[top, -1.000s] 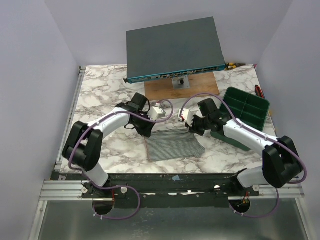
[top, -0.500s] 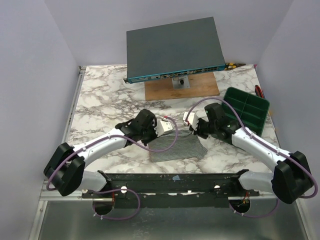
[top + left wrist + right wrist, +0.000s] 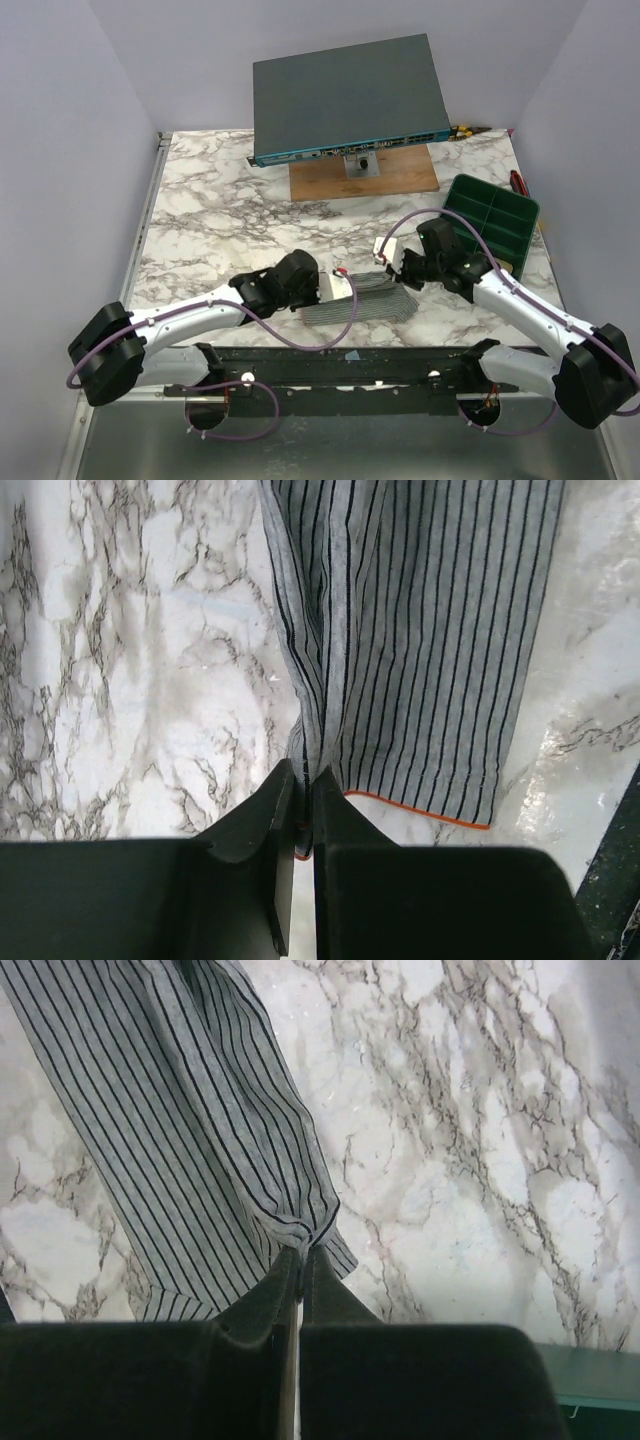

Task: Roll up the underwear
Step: Fold the underwear at the center of the board.

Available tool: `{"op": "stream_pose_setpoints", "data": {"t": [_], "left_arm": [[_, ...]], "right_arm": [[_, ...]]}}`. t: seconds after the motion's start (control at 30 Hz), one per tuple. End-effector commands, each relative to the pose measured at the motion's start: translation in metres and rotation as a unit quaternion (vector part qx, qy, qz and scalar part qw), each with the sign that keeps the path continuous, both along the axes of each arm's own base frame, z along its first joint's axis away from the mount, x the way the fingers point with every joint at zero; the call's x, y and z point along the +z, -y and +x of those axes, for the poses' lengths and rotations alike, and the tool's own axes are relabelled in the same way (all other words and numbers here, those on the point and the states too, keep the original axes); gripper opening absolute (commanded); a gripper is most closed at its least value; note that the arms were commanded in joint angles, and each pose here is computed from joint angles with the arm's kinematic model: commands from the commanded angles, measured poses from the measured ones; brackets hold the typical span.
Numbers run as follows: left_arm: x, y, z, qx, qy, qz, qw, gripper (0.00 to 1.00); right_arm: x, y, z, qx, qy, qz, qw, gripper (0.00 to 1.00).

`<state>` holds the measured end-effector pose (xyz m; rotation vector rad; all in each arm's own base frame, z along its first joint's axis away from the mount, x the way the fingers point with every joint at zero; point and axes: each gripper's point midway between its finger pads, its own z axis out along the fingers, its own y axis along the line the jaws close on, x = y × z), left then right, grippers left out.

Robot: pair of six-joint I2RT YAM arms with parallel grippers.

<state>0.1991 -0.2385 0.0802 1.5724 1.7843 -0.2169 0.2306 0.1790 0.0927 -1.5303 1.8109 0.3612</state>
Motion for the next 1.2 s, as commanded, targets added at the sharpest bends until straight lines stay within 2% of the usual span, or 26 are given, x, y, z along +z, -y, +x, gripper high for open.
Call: {"op": "stream_pose_setpoints", "data": {"t": [0.0, 0.43, 0.67, 0.97, 1.17], "left_arm": [[-0.001, 0.005, -0.010, -0.029, 0.038, 0.018, 0.999, 0.00], [-0.010, 0.017, -0.036, -0.086, 0.072, 0.048, 0.993, 0.00], [-0.024, 0.014, -0.046, -0.102, 0.078, 0.066, 0.990, 0.00], [-0.031, 0.017, -0.059, -0.125, 0.085, 0.075, 0.986, 0.00], [-0.035, 0.021, -0.063, -0.135, 0.088, 0.087, 0.983, 0.06]], "right_arm": [[-0.010, 0.006, -0.022, 0.014, -0.037, -0.010, 0.999, 0.01], [-0.024, 0.014, -0.062, 0.060, -0.102, -0.022, 0.993, 0.04], [-0.036, 0.031, -0.068, 0.073, -0.083, -0.062, 0.992, 0.07], [-0.037, 0.035, -0.074, 0.084, -0.080, -0.067, 0.991, 0.10], [-0.040, 0.034, -0.080, 0.094, -0.102, -0.068, 0.988, 0.18]]}}
